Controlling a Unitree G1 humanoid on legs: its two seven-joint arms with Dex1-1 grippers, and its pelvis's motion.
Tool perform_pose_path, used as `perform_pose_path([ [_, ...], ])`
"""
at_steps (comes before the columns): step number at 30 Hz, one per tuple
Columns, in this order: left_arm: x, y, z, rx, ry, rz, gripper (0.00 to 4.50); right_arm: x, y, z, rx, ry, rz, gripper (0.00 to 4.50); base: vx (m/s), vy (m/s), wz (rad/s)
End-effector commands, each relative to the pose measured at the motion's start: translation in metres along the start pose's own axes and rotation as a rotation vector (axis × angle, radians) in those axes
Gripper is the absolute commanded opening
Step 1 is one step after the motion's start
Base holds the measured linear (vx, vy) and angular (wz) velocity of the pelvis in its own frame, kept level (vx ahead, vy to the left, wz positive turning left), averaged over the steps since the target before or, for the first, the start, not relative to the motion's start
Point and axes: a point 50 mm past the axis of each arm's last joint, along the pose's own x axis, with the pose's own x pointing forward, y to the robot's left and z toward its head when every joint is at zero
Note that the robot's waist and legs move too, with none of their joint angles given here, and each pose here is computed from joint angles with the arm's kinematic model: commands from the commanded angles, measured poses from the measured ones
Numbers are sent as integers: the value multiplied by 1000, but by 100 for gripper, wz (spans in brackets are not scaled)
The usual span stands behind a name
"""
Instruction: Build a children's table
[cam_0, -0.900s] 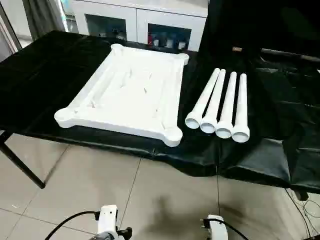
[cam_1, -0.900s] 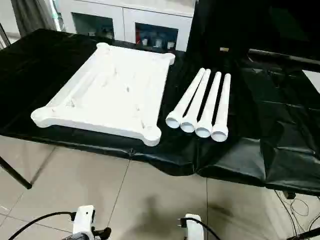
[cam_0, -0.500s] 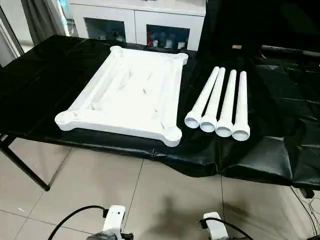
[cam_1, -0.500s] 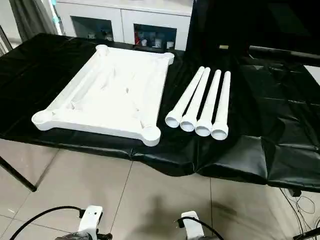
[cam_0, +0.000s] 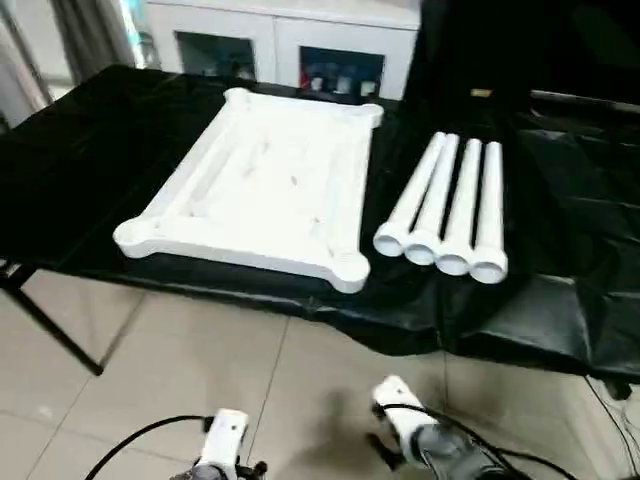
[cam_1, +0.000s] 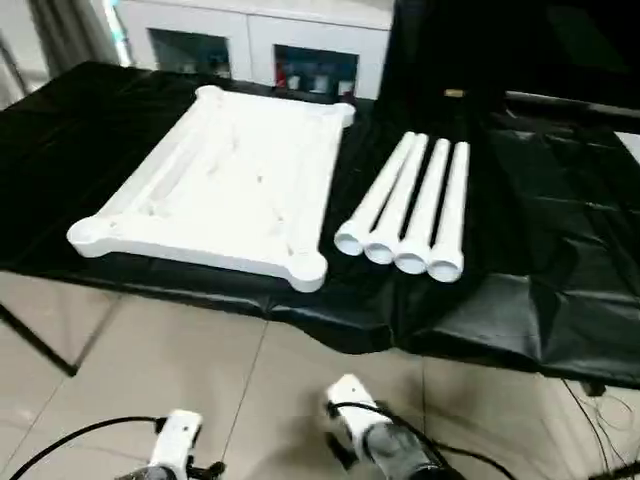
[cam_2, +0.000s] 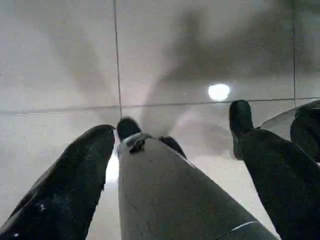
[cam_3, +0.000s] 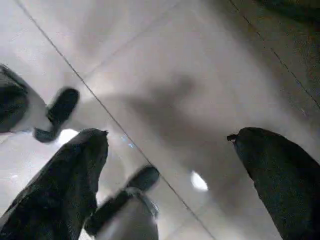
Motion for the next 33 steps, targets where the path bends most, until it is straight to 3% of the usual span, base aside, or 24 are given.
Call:
perform_pose_path([
  [1,-3,3,10,43,-117,-4,449,-3,-7,10,-64,-73,45,450,0,0,0],
  [4,-3,6,10,73,-119,20,449,-4,-6,13,-50,-100,116,450,0,0,0],
  [9,-8,0,12,110,-195,-134,449,-10,0,23,-162,-211,288,450,0,0,0],
  [13,-14,-2,16,142,-290,-162,449,-16,0,23,-171,-279,306,450,0,0,0],
  [19,-18,-6,17,119,-348,-190,449,-19,0,20,-159,-304,316,450,0,0,0],
  [21,-28,-15,25,169,-438,-281,449,-24,5,25,-180,-372,371,450,0,0,0],
  [26,-50,-23,30,247,-524,-371,449,-39,11,36,-187,-493,479,450,0,0,0],
  [30,-60,-24,34,246,-561,-387,449,-48,14,43,-193,-538,531,450,0,0,0],
  [33,-78,-26,43,229,-650,-376,449,-61,8,51,-202,-587,550,450,0,0,0],
])
